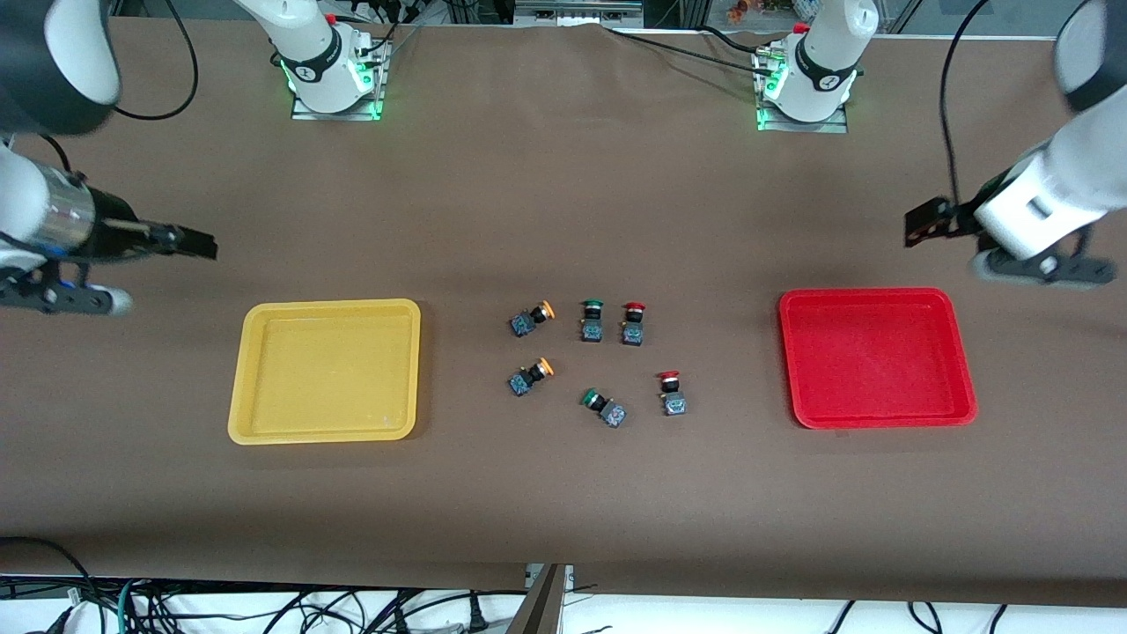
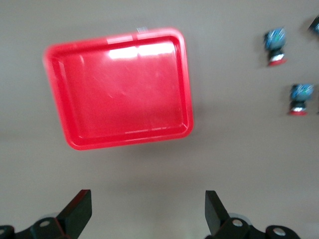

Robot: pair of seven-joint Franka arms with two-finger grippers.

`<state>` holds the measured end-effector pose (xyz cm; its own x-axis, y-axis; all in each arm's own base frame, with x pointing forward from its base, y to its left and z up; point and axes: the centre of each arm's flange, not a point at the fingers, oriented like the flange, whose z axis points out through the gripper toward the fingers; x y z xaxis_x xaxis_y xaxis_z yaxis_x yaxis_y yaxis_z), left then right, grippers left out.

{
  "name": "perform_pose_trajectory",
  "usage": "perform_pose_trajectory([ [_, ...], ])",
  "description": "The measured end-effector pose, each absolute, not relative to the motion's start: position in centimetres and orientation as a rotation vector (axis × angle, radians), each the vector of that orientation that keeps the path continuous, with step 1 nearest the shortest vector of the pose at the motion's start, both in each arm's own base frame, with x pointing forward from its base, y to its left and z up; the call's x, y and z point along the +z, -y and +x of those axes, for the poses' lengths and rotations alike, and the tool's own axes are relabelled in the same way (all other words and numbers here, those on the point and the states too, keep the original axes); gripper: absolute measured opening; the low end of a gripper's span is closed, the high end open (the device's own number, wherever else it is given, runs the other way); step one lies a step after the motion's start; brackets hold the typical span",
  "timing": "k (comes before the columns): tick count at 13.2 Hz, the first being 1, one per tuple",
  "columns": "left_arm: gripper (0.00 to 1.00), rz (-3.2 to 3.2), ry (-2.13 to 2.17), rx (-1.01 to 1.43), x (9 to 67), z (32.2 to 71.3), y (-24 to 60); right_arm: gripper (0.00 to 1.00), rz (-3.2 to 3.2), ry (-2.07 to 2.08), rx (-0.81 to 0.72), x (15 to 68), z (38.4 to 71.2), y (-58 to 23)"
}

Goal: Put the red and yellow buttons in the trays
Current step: 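Move both grippers out from rest over the two trays, then reach orange button with the right gripper while the left gripper reaches red, then grasp the orange button with the right gripper while the left gripper grasps red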

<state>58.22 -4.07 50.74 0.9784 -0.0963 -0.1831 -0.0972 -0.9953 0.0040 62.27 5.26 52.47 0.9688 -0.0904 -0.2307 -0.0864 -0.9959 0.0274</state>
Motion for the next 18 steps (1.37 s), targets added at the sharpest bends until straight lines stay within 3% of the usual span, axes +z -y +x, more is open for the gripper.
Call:
perform_pose_trajectory([
  [5,1.00,-3.134,-0.019,0.211,38.9,66.0,16.3,1.00,3.034,0.518,-0.273,39.5,65.8,-19.5],
  [9,1.00,-3.174,0.172,-0.018,31.3,69.7,26.5,1.00,2.983,0.895,-0.188,30.9,63.0,-33.9],
  [13,1.00,-3.194,0.191,-0.115,23.2,70.5,27.5,1.00,2.946,1.106,-0.127,24.6,59.1,-42.6],
  [18,1.00,-3.215,0.210,-0.195,15.3,67.7,31.5,1.00,2.913,1.163,-0.133,20.5,57.9,-44.2],
])
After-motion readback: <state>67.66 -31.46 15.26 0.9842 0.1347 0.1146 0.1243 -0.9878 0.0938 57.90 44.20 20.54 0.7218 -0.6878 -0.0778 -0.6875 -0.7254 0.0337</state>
